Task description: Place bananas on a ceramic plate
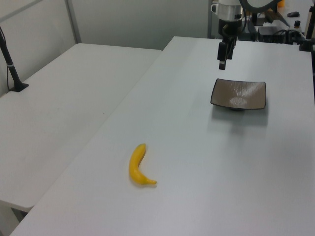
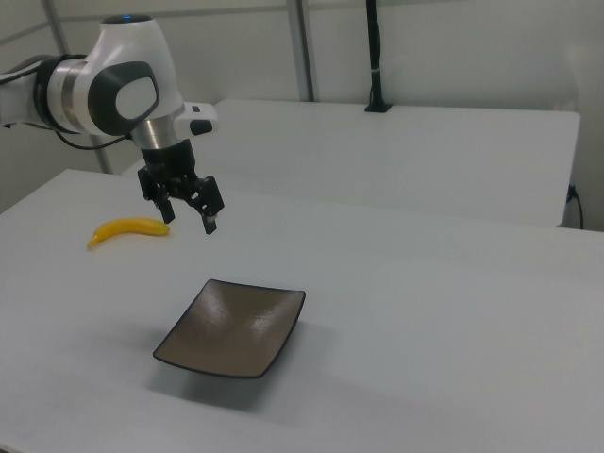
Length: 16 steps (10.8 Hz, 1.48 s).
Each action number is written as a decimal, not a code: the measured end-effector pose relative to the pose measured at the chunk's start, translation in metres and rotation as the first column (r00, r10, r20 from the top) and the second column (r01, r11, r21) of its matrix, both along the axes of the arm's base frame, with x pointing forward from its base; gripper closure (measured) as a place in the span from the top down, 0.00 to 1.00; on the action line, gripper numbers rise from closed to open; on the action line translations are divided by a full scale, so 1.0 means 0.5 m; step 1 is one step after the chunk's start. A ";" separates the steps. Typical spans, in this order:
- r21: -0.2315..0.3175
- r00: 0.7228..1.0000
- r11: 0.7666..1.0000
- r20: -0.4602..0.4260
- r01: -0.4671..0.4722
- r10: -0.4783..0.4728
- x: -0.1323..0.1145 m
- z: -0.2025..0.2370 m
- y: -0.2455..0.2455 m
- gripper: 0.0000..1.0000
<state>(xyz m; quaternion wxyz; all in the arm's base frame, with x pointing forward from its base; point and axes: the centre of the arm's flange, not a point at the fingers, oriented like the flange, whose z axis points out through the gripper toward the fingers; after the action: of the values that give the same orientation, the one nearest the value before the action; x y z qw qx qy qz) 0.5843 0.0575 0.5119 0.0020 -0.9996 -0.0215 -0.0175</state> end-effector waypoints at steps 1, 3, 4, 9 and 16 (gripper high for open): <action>-0.001 1.000 1.000 0.001 0.001 -0.001 0.000 0.001 -0.002 1.00; -0.008 1.000 1.000 0.002 0.004 -0.004 0.000 0.001 -0.003 1.00; -0.009 1.000 1.000 0.002 0.004 -0.004 0.001 0.001 -0.003 1.00; -0.008 1.000 1.000 0.007 0.011 -0.011 0.002 0.002 -0.004 1.00; -0.007 1.000 1.000 0.005 0.030 -0.030 0.013 -0.020 -0.011 1.00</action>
<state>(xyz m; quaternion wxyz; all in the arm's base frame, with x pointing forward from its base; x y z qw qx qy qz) 0.5906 0.0518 0.5020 -0.0016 -0.9998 -0.0063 -0.0197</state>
